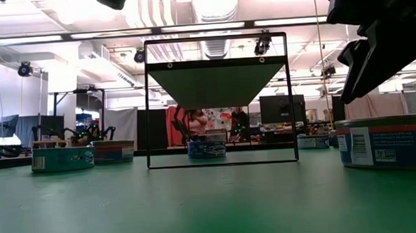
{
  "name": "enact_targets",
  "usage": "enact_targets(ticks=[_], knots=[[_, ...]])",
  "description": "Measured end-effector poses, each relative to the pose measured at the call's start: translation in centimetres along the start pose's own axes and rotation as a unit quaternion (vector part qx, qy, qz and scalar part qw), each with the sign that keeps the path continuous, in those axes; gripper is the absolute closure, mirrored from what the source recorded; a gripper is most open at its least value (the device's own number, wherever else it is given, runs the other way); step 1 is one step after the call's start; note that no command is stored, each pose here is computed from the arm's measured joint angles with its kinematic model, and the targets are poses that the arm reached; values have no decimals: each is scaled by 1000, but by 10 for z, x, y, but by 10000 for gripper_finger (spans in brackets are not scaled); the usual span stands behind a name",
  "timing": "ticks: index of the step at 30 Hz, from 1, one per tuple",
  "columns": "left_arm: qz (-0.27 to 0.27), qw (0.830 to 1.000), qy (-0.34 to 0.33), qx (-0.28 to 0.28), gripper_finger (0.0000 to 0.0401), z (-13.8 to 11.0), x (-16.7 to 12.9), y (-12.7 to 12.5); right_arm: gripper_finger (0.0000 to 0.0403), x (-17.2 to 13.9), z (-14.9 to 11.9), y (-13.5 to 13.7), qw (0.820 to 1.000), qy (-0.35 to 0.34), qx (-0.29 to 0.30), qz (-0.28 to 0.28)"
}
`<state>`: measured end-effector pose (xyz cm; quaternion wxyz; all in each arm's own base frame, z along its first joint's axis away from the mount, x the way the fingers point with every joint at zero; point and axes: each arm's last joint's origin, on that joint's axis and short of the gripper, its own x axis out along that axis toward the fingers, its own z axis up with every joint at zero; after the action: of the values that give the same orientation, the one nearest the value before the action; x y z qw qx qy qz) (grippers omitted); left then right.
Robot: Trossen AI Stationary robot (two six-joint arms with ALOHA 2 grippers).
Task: Stack canned seafood by type on shelf
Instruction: Put the bottom center dark blue tuna can on the shelf
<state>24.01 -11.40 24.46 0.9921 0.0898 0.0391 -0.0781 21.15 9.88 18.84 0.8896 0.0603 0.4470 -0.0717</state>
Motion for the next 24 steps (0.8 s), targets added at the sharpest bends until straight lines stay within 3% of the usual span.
enact_targets(ticks=[7, 14, 19, 24], knots=[[16, 998, -54, -31, 401, -17, -15, 7, 226, 0, 1, 0, 1000, -5, 2, -1], [56, 997, -53, 0, 401, -16, -18, 30, 243, 0, 1, 1, 1000, -4, 2, 3], [28, 999, -45, 14, 401, -14, -25, 51, 256, 0, 1, 1, 1000, -2, 2, 6], [37, 997, -60, 32, 401, -13, -43, 57, 263, 0, 0, 2, 999, 15, 3, 33]])
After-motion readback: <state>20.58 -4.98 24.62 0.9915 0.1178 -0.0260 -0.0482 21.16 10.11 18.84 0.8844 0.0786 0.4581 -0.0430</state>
